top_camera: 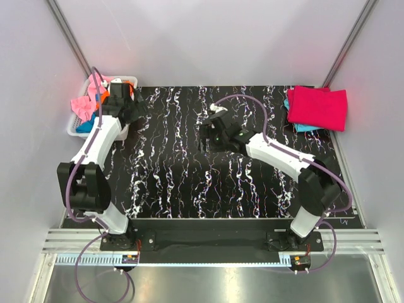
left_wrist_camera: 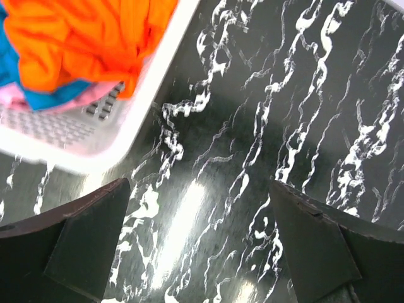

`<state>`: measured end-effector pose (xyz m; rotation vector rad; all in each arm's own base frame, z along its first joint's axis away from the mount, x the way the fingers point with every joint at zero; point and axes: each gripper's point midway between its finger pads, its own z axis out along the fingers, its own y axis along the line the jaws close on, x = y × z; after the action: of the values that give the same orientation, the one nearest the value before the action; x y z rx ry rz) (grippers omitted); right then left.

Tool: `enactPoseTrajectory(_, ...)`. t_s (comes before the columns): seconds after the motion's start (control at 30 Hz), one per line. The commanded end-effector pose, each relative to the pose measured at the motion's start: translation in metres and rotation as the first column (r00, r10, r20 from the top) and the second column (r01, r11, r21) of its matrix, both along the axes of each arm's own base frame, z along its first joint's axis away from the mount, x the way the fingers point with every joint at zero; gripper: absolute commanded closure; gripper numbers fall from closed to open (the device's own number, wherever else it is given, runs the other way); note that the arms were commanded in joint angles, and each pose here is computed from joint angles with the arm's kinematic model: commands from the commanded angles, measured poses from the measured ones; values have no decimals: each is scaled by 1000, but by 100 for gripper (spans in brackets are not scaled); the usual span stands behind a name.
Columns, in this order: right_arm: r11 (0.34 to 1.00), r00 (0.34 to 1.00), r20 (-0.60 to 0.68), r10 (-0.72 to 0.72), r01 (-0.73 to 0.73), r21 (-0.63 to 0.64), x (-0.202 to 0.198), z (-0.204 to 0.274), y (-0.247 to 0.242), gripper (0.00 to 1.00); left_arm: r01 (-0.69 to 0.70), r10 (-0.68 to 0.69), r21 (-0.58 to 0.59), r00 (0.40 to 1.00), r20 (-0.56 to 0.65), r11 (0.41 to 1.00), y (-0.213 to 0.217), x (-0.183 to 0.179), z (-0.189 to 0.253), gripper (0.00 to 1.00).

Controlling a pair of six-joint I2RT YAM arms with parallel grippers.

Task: Fold and stack the t-shirts
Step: Grab the tshirt from the pile

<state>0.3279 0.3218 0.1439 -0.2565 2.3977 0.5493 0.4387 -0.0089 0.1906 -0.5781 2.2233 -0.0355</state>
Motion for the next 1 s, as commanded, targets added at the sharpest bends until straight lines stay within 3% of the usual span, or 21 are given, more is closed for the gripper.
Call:
enactPoseTrajectory(0.0,993,1000,-2,-22,22,119,12,18,-4,17,55,-50,-33,991,125,998,8,38,38,1)
enactPoseTrajectory(0.23,993,1000,-21,-22,24,118,19,6,-5,17,-94,101,-79,991,93,992,64,81,15,1)
enactPoseTrajectory(0.4,994,998,-57,-23,29,107,24,-11,-6,17,-175,174,1,981,84,985,88,102,3,3)
enactPoseTrajectory(0.43,994,998,-61,-28,35,103,26,-15,-6,17,-175,174,14,983,61,984,91,107,-11,16)
enactPoseTrajectory(0.57,994,995,-89,-47,56,97,32,-26,-13,18,-203,203,0,979,23,979,99,118,-35,33)
enactPoseTrajectory(0.87,991,991,-116,-65,77,107,42,-32,-25,18,-278,277,-22,960,-24,960,111,130,-73,35)
enactPoseTrajectory(0.97,991,991,-122,-62,76,110,44,-33,-24,18,-269,268,-45,963,-35,962,108,134,-81,51)
